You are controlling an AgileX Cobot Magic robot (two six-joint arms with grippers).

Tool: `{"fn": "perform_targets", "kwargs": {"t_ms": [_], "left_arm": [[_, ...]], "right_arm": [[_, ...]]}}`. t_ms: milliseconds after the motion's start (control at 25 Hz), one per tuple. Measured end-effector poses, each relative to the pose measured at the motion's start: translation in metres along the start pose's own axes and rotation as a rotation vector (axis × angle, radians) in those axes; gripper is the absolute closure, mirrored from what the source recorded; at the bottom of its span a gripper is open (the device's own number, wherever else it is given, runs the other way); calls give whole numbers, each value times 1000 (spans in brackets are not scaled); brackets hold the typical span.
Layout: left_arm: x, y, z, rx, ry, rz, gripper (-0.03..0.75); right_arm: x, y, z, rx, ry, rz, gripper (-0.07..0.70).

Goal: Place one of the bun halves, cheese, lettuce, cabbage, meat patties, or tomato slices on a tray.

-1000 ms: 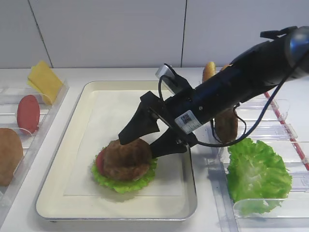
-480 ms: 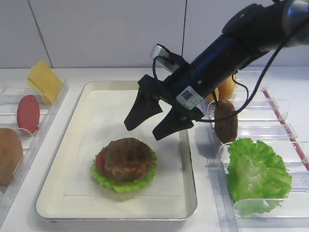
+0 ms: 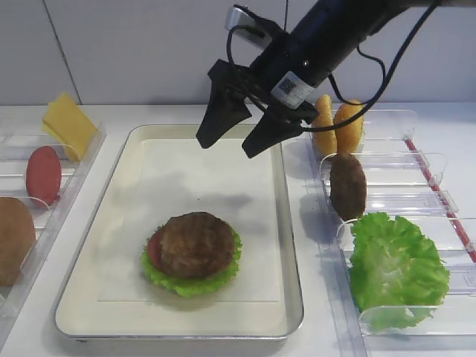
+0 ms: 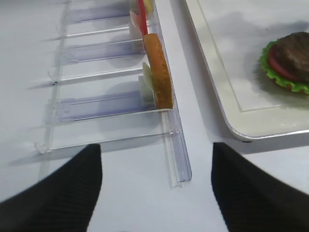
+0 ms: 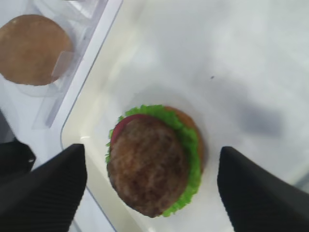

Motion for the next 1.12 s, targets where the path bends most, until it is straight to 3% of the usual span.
{"fn": "perform_targets", "kwargs": {"t_ms": [200,480,720,920,1120], "left_arm": [[0,0,0,0,0,0,276],[0,0,0,0,0,0,276],[0,0,0,0,0,0,276],[0,0,0,0,0,0,276],[0,0,0,0,0,0,276]], "right_arm": [[19,10,-13,-20,-140,16,90],[41,-4,-45,-26,-376,109,137],[67,-5,-41,24,-466,101,153],[87,-3,-31,58,-514,74,217],[104,-4,-30,39,-583,58,255]]}}
Point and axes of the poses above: a point on each arm's last joint axis where the gripper is mounted, x pointing back along that axis away from the gripper, z along the wrist's bending axis when the last joint is at zero, y = z × x, the point moved 9 cm from there along -x, pointing out along that axis toward the gripper, and after that the axes turned 13 degrees about x, right-handed, at the moved point
